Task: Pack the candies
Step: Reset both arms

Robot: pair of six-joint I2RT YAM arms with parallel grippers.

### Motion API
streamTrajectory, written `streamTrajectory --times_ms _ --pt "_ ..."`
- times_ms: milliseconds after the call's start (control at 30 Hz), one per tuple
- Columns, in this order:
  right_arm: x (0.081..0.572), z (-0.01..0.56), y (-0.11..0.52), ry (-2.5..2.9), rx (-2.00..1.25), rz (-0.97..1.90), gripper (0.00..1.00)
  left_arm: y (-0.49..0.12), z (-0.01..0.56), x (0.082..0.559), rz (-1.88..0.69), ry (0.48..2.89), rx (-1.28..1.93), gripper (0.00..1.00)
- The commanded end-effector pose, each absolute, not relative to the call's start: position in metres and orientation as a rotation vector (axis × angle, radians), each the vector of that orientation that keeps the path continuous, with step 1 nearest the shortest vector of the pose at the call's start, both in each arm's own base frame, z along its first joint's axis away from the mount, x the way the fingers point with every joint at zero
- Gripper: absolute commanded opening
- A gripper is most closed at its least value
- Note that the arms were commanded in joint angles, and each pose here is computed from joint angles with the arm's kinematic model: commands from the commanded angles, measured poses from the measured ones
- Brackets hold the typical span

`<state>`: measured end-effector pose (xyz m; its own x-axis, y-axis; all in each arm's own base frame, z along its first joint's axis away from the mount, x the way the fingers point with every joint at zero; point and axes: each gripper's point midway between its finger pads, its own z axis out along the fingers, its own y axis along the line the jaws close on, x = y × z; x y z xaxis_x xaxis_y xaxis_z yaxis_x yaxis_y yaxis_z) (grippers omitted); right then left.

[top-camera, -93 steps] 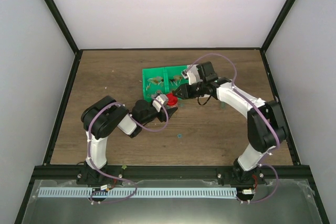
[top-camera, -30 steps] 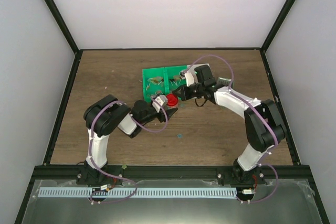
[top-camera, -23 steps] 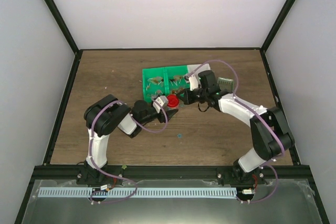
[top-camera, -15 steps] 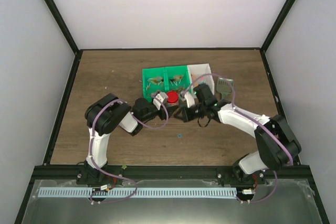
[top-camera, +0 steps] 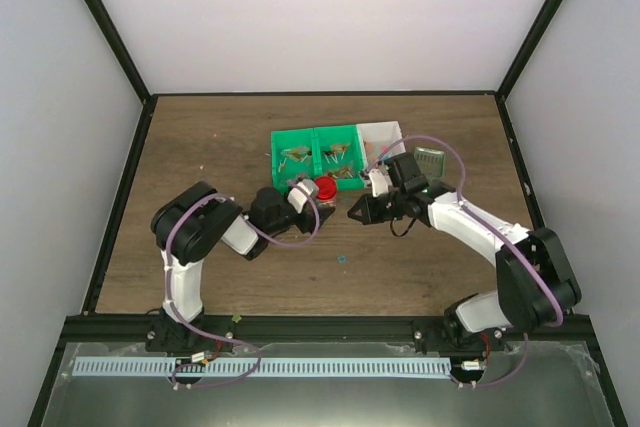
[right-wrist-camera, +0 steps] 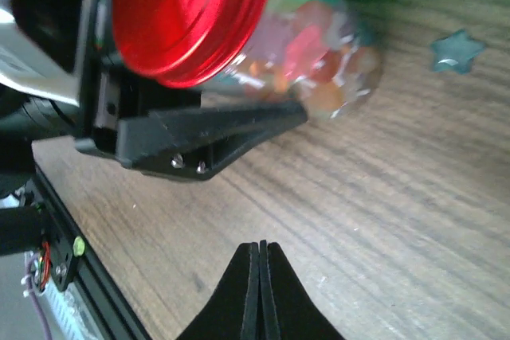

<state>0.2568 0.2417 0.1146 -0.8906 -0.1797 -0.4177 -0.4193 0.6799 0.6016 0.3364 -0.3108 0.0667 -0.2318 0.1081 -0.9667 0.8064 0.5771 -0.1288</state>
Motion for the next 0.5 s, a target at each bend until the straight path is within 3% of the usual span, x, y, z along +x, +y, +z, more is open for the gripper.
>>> streamTrajectory --times_ms 0,233,467 --pt "0.283 0.127 0.233 2.523 -0.435 0.995 0.01 -0.274 -0.026 0.299 -0.683 2.095 0.853 0.8" --pt "0.313 0.14 0.212 2.451 -0.311 0.935 0.01 -0.274 -0.002 0.302 -0.63 2.036 0.891 1.0" --pt "0.348 0.169 0.179 2.299 -0.163 0.771 0.25 -0.272 0.049 0.307 -0.604 1.936 0.849 1.0"
